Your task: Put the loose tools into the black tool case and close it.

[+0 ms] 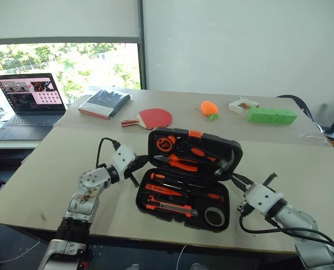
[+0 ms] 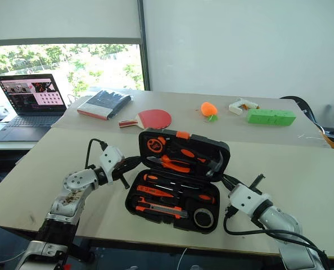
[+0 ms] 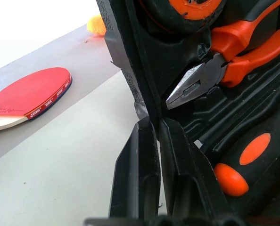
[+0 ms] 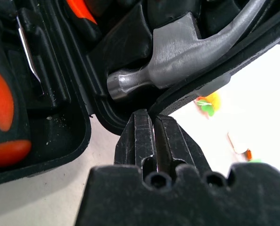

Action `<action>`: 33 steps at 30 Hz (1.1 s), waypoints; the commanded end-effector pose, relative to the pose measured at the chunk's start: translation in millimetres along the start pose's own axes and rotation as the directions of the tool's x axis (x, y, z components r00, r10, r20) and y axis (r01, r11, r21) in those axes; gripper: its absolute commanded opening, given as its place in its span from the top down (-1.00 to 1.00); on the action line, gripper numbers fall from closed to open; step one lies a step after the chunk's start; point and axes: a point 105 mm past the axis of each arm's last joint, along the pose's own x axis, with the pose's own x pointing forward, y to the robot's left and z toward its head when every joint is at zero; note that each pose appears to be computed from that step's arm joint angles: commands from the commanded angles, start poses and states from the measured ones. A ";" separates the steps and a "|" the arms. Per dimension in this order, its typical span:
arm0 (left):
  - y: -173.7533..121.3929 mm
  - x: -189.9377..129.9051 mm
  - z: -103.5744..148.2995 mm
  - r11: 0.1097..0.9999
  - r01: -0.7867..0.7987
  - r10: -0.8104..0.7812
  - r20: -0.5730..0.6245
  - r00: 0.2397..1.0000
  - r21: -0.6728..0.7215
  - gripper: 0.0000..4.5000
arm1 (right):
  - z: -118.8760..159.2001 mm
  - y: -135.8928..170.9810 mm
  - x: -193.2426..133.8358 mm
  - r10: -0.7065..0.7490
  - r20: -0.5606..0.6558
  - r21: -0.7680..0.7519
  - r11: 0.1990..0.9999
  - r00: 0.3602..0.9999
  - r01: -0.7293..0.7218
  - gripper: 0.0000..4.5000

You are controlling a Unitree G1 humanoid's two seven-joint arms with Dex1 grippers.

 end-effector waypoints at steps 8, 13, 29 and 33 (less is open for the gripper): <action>-5.2 -7.6 24.8 0.995 0.017 -0.026 0.093 0.995 0.094 0.94 | 27.0 15.5 -5.1 0.058 0.129 -0.110 0.993 0.990 -0.044 1.00; -10.0 -16.6 19.0 0.996 0.025 -0.031 0.070 0.997 0.089 0.70 | 31.2 26.6 -13.2 0.088 0.148 -0.145 0.987 0.985 -0.066 0.26; 32.4 -131.6 -2.5 0.997 0.015 0.004 -0.254 0.967 0.072 -0.97 | 54.8 48.0 -105.8 0.412 -0.005 0.245 0.884 0.911 -0.398 -1.00; 33.0 -129.1 -5.4 0.996 0.085 -0.076 -0.296 0.952 0.019 -0.97 | 56.8 63.6 -107.6 0.493 0.000 0.357 0.813 0.870 -0.461 -1.00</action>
